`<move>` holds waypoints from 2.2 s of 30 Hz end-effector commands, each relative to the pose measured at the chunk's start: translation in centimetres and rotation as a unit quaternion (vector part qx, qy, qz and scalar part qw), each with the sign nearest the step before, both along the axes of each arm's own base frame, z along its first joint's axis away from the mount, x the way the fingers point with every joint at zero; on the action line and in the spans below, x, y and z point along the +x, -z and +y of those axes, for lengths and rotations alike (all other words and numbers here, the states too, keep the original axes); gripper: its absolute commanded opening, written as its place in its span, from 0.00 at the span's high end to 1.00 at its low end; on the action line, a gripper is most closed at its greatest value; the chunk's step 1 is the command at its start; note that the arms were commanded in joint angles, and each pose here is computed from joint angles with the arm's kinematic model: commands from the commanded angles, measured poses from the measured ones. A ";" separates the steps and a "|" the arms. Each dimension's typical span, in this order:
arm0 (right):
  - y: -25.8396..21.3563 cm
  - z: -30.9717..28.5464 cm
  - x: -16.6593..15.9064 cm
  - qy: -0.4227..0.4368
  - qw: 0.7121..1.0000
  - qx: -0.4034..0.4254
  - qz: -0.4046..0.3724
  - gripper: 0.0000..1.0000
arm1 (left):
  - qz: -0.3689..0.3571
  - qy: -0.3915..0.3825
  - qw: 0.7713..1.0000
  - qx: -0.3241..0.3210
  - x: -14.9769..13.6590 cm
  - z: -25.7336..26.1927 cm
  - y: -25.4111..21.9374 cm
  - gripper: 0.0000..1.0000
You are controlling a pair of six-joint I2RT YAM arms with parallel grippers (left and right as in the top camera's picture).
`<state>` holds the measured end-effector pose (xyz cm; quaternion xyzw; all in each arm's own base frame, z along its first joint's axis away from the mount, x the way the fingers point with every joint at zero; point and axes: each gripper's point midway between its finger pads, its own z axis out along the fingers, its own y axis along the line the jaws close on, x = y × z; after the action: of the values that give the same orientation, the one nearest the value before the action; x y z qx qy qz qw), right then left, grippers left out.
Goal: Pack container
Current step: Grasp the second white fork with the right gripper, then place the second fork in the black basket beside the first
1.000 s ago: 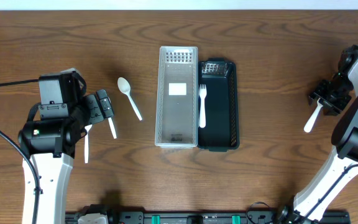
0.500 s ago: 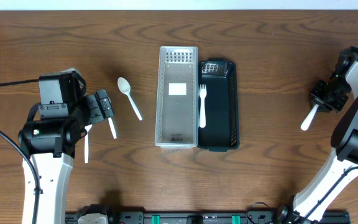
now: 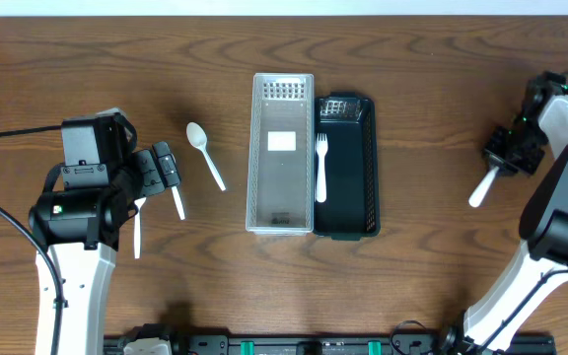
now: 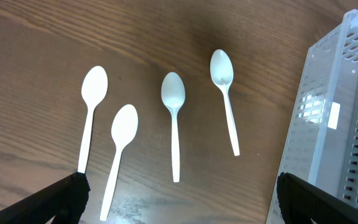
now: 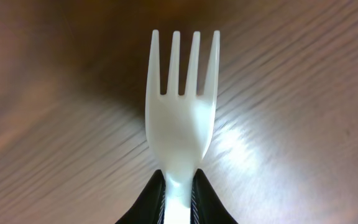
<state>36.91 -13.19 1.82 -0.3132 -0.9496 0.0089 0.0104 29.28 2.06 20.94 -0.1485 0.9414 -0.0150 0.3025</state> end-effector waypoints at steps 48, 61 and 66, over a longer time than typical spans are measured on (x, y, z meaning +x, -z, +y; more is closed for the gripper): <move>-19.3 6.9 -3.1 -0.013 0.985 -0.068 -0.156 0.36 | -0.016 -0.006 1.000 0.000 0.5 0.2 -0.9 0.02; -11.7 -4.6 -10.0 0.046 0.993 -0.081 -0.071 0.08 | -0.016 -0.007 1.000 0.000 0.4 0.2 -0.9 0.02; -6.6 -6.6 -11.5 0.046 0.992 -0.090 -0.073 0.01 | -0.016 -0.006 1.000 0.000 0.5 0.2 -0.9 0.02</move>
<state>26.78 -19.14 10.66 -0.3773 -0.9184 0.0650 -0.0997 29.57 2.09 21.14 -0.1483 0.9392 -0.0155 0.3094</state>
